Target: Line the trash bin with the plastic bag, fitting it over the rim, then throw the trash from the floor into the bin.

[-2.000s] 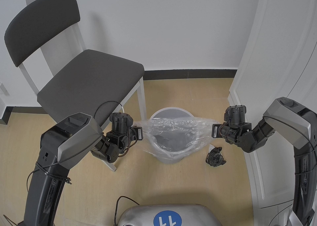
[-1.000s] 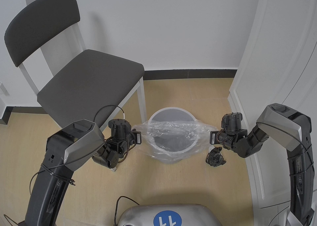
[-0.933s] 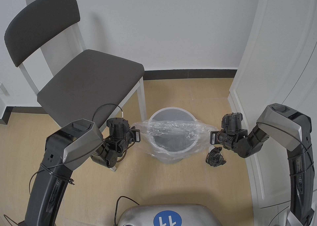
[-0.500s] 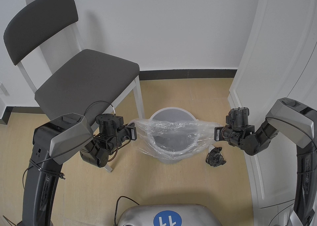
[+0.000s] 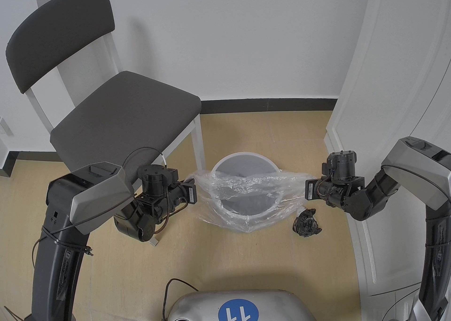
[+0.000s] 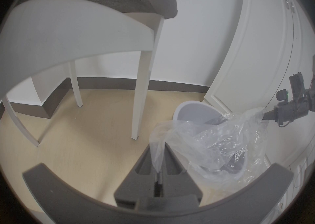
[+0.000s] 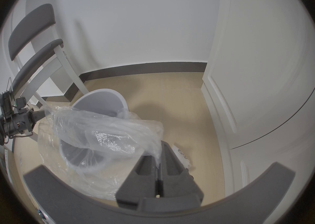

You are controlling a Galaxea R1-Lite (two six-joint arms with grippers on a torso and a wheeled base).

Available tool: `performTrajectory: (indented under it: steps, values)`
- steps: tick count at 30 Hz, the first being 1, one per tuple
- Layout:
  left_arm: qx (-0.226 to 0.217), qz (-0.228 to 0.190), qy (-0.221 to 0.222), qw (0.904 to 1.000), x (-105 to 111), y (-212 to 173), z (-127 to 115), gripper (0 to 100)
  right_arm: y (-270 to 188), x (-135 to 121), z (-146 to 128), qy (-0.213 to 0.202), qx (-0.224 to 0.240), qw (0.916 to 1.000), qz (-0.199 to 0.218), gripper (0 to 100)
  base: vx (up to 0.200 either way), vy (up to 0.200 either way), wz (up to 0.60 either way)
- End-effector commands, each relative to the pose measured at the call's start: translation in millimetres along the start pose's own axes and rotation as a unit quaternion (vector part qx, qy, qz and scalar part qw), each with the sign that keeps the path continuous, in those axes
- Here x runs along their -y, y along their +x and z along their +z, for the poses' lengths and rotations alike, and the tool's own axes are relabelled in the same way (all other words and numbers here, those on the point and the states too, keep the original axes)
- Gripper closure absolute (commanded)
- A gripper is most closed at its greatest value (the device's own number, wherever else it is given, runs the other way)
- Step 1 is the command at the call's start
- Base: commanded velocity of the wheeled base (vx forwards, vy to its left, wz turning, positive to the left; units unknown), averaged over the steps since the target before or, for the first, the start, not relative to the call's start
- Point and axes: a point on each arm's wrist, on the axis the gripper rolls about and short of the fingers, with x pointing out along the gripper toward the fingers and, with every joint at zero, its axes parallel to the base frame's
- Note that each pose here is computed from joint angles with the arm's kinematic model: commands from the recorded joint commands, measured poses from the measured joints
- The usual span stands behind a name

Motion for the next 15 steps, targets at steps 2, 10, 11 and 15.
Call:
performTrajectory:
  steps: [2,10,11,15]
  values:
    - [-0.021,-0.007,0.003,0.9997,8,0,-16,100,4,-1,-8,-0.008,-0.012,0.9999,-0.001,100,0.000,0.000,0.00]
    - [-0.043,-0.016,0.040,0.9981,15,-5,-32,100,0,5,-24,-0.053,-0.042,0.9976,0.015,100,0.000,0.000,0.00]
    - [-0.042,-0.015,0.040,0.9982,14,-5,-31,100,0,6,-25,-0.056,-0.044,0.9973,0.014,100,0.000,0.000,0.00]
    - [-0.032,-0.010,0.039,0.9987,9,-4,-26,100,0,11,-25,-0.061,-0.045,0.9971,0.009,100,0.000,0.000,0.00]
